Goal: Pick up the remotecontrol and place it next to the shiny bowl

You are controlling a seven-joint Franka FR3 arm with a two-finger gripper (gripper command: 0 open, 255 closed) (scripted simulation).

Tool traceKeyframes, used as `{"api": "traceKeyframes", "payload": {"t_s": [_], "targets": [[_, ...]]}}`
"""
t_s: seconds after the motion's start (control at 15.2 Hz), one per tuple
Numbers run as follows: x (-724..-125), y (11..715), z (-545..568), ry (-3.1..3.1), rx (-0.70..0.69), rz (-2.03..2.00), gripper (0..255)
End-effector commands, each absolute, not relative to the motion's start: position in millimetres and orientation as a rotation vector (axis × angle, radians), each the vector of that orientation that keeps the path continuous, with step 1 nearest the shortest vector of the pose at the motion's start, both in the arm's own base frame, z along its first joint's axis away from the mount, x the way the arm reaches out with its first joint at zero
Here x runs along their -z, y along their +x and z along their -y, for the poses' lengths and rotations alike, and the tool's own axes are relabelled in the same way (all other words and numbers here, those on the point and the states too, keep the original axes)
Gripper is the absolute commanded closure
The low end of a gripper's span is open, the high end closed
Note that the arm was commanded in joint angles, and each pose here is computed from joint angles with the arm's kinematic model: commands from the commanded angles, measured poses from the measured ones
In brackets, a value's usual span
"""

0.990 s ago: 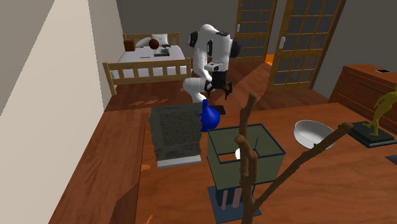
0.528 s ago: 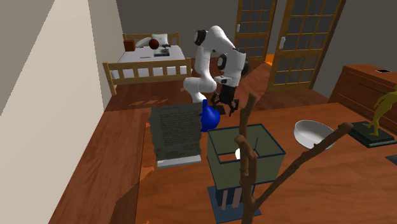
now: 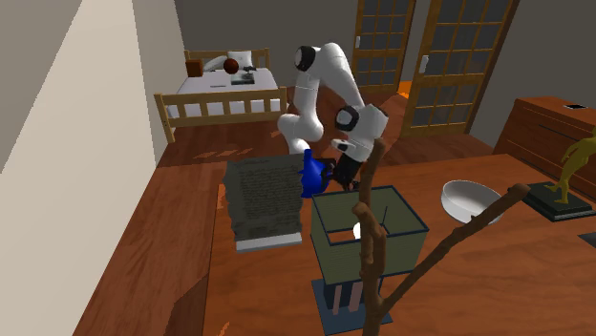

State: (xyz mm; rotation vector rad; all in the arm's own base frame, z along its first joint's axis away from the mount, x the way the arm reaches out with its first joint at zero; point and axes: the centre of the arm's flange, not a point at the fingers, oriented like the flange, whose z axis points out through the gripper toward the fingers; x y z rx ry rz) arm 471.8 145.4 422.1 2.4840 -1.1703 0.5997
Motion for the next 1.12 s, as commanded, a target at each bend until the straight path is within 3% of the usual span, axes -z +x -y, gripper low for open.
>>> {"api": "traceKeyframes", "payload": {"t_s": [0.0,0.59,1.06], "targets": [[-410.1,497.6,-141.0,2.374,-0.655,1.287,0],[-356.0,600.5,-94.7,1.861,-0.803,1.667,0],[-333.3,605.1,-70.5,1.850,-0.805,1.673,0]]}}
